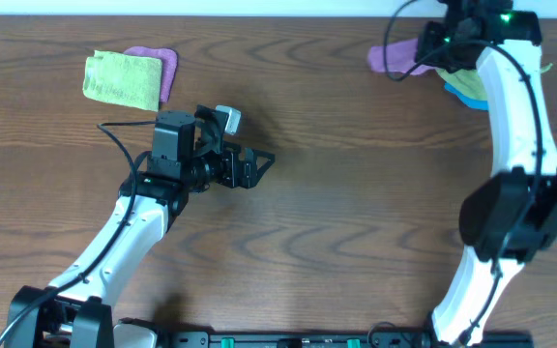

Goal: Fold the cloth
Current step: 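Lift the pink cloth and drag it toward the table center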

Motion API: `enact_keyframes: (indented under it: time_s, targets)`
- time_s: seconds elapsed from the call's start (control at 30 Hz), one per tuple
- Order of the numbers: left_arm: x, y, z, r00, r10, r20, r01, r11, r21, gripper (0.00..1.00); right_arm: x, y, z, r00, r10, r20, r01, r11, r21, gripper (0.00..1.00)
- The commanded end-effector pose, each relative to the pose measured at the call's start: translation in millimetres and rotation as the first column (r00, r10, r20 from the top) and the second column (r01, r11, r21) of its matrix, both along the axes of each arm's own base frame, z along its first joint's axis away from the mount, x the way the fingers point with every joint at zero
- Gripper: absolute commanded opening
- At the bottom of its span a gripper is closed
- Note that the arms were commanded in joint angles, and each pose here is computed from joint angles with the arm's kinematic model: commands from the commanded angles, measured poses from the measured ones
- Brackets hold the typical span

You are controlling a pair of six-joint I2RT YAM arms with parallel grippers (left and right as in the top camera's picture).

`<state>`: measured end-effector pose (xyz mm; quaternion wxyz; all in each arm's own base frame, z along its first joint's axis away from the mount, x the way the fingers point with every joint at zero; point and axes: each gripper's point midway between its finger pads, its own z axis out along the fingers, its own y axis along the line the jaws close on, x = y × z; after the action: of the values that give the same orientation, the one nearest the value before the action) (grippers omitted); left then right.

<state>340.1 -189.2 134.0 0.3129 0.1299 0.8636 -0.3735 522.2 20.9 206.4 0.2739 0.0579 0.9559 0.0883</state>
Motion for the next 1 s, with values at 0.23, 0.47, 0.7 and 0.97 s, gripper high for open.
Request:
enact_keyframes:
  time_s: [0.23,0.47,0.7,0.97]
  targets:
    - [1.9,-5.4,10.7,0.999,-0.034,0.029,0.034,0.999,-0.020,0.95,-59.2,85.1,59.7,0.982,0.187,0.021,-0.187,0.982,-0.029,0.02]
    - [0.5,9.5,16.0,1.000,-0.017,0.005,0.017,0.999,-0.050,0.95,-90.2,161.2,59.6,0.954,0.298,0.006,-0.296,0.950,-0.103,0.02]
    - [-6.1,75.7,56.3,0.993,0.120,0.017,-0.117,0.986,-0.119,0.95,-109.2,203.8,74.4,0.923,0.380,0.057,-0.373,0.922,-0.099,0.01]
    - [-66.3,103.9,104.2,0.962,0.199,0.188,-0.205,0.979,0.015,0.95,-126.4,188.5,121.3,0.928,0.331,0.169,-0.304,0.938,-0.169,0.01]
